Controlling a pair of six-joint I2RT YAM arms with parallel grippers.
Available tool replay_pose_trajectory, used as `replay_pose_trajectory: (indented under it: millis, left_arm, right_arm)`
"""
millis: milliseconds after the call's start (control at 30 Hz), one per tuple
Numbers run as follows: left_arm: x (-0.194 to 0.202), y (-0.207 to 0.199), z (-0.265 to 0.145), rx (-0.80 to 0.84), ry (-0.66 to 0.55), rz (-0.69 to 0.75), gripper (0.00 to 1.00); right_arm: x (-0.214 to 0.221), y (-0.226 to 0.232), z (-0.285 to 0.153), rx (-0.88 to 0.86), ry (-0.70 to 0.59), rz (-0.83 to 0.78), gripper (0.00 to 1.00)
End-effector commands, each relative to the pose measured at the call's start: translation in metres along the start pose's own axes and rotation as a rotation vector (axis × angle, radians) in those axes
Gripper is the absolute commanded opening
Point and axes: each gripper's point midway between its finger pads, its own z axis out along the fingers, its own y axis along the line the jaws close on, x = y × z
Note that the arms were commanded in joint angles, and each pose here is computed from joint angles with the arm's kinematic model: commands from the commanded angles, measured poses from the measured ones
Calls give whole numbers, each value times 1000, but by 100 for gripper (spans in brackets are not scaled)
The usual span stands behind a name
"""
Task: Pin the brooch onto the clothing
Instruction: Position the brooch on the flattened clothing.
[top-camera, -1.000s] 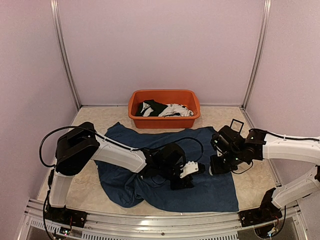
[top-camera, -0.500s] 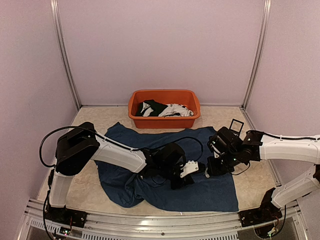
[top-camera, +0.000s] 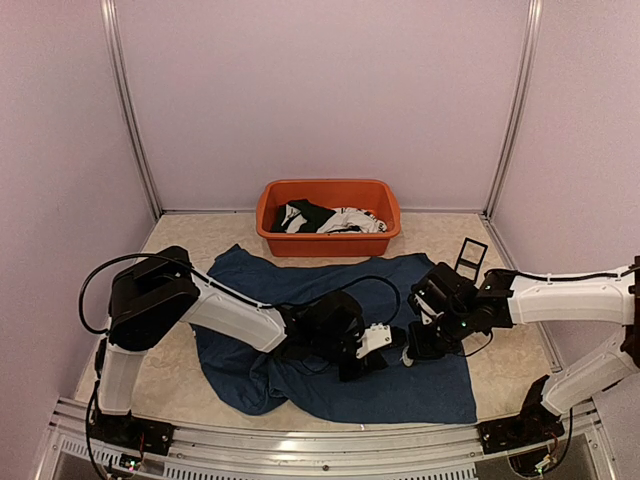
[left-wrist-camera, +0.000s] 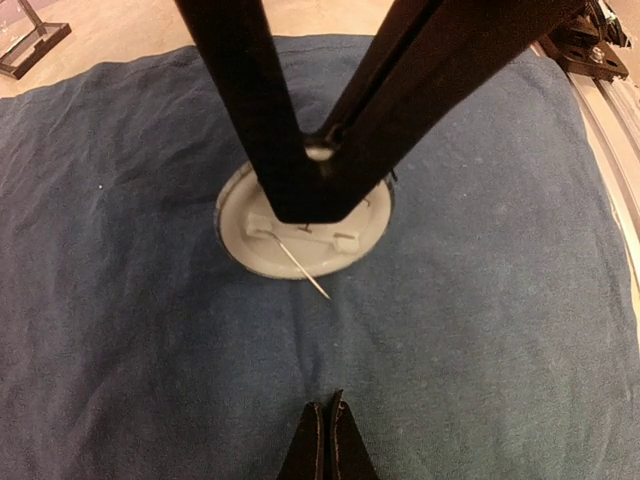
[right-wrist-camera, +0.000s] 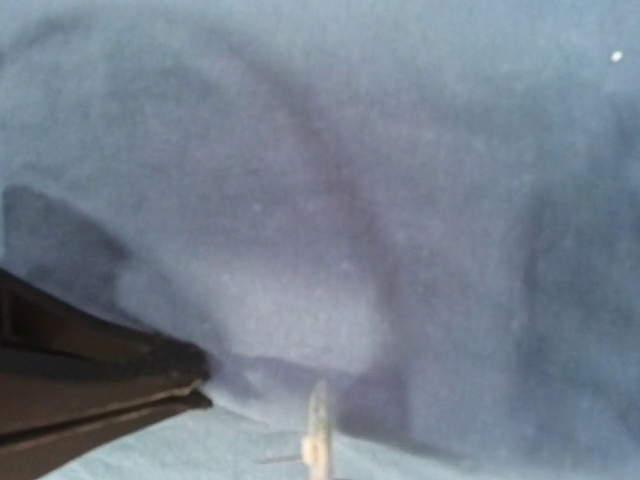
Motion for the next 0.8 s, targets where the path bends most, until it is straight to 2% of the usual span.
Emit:
replay_pose_trajectory:
  millis: [0,767]
  left_arm:
    - [-18,-2,-9,-16,-59,28,0]
    - [-33,-14,-18,-20,-163,102,0]
  right_arm:
    - [2,0,9,-7,20,18,0]
    - [3,4,19,-30,42,44,0]
